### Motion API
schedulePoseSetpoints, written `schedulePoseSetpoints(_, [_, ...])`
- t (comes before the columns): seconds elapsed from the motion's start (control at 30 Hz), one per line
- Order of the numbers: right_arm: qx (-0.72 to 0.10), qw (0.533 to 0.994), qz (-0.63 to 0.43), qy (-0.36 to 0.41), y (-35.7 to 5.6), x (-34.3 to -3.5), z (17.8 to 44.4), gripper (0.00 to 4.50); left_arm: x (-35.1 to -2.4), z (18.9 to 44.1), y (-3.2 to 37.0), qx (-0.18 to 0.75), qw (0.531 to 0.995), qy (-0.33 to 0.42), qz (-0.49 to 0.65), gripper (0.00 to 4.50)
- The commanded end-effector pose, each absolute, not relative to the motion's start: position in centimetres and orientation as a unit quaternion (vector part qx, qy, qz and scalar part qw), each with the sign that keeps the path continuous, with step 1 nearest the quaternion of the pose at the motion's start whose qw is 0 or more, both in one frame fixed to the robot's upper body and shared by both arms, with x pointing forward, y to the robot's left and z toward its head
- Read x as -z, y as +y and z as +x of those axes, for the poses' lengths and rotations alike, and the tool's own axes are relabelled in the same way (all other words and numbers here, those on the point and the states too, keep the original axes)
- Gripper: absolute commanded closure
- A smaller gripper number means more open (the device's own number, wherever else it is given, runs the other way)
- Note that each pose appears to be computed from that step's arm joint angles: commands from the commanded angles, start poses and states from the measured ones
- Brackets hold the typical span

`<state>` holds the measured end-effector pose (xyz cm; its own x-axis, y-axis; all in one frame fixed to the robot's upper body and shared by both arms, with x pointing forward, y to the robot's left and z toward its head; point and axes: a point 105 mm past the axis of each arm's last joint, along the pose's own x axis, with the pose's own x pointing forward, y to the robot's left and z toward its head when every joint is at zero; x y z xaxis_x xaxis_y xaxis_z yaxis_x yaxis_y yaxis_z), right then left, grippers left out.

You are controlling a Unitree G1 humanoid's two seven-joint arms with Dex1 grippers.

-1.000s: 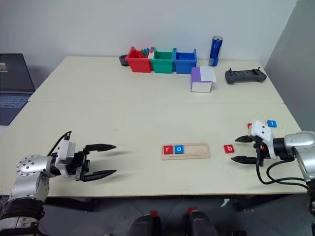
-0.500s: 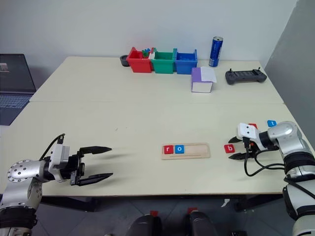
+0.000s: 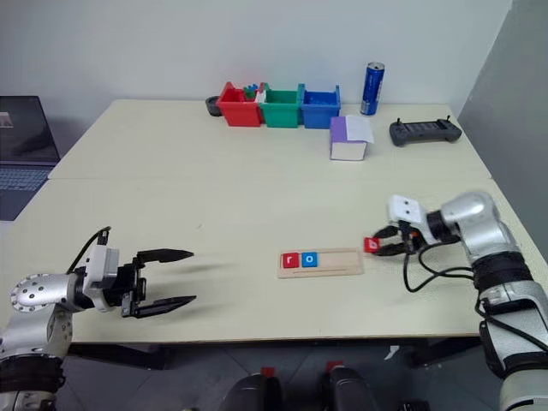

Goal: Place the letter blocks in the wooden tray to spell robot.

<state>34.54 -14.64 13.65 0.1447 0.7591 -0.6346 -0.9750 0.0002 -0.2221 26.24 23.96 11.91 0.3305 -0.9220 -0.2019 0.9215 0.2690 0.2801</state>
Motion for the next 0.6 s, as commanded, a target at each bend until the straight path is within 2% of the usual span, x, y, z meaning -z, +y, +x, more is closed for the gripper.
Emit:
schedulePoseSetpoints(0.03, [-0.628, 0.689, -0.314, 0.181, -13.4, -13.4, 34.5, 3.05, -12.3, 26.3, 23.9, 0.578, 0.795, -0.007, 0.186, 0.0])
schedulePoseSetpoints(0.27, [-0.631, 0.678, -0.322, 0.193, -11.1, -12.2, 34.5, 3.05, -11.9, 25.9, 24.1, 0.571, 0.8, -0.004, 0.183, 0.0])
schedulePoseSetpoints(0.6, [-0.637, 0.664, -0.331, 0.21, -10.3, -10.6, 34.2, 3.05, -12.2, 25.9, 23.7, 0.565, 0.805, -0.011, 0.182, 0.0])
